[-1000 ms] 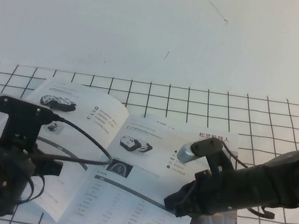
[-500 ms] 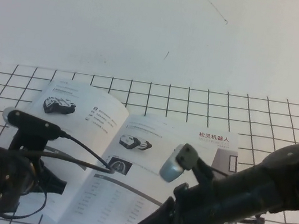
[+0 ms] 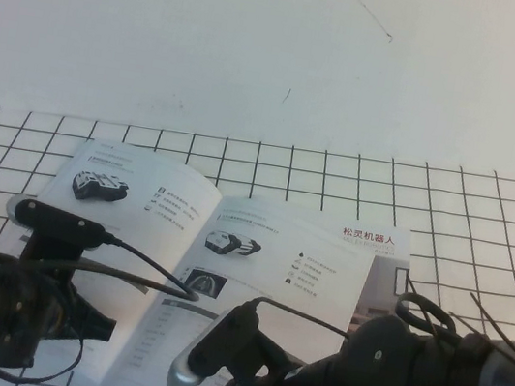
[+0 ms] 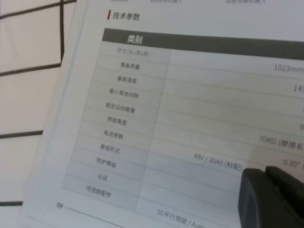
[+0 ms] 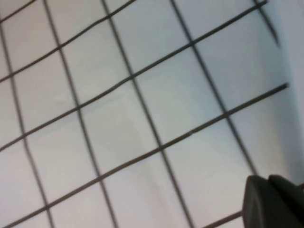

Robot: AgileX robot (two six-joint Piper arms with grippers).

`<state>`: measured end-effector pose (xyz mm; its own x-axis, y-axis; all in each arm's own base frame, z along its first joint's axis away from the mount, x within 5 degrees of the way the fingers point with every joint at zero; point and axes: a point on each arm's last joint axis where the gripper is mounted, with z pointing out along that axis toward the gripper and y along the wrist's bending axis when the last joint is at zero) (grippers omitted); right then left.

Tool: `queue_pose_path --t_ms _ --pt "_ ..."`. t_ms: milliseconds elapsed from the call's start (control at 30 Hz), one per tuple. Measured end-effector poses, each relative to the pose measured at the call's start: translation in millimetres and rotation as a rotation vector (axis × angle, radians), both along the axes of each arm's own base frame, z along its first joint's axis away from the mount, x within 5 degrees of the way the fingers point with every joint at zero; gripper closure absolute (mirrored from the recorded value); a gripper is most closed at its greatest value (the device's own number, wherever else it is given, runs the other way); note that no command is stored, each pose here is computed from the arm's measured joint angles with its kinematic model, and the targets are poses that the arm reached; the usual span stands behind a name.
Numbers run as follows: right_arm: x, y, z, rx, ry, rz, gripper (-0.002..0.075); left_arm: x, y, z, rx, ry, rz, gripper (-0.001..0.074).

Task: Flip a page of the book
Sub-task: Open the closed book

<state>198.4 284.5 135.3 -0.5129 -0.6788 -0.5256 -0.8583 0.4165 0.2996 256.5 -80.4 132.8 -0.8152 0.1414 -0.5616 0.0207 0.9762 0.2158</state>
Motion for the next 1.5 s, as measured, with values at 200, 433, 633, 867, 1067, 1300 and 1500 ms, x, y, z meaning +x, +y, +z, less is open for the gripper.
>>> queue_pose_path --t_ms 200,433,633,867,1067,1300,1500 --pt "9.3 -1.5 -0.5 -0.019 -0.084 -0.066 0.0725 -0.4 0.1 0.8 -0.009 -0.001 0.011 0.0738" --pt "9.0 -1.3 -11.4 -0.043 -0.061 -0.062 0.0725 -0.9 0.1 7.7 -0.023 -0.023 0.012 0.0738" --pt "5.7 -0.6 -12.8 -0.042 -0.031 -0.041 0.0725 -0.9 -0.1 7.7 -0.019 -0.021 0.003 0.0738" --pt "3.3 -0.1 -12.6 -0.036 -0.008 -0.028 0.0725 -0.9 -0.3 7.7 -0.02 -0.02 0.0 0.0738" --pt "6.6 -0.6 -12.7 -0.039 -0.019 -0.074 0.0725 -1.2 -0.3 7.5 -0.024 -0.018 0.006 0.0738" --pt "14.2 -3.2 -13.3 -0.043 -0.015 -0.193 0.0725 -2.9 -0.8 10.0 -0.037 -0.009 0.003 0.0738" --pt "34.8 -20.2 -13.5 -0.037 0.04 -0.342 0.0725 -4.0 -0.7 17.0 -0.047 -0.027 -0.002 0.0738"
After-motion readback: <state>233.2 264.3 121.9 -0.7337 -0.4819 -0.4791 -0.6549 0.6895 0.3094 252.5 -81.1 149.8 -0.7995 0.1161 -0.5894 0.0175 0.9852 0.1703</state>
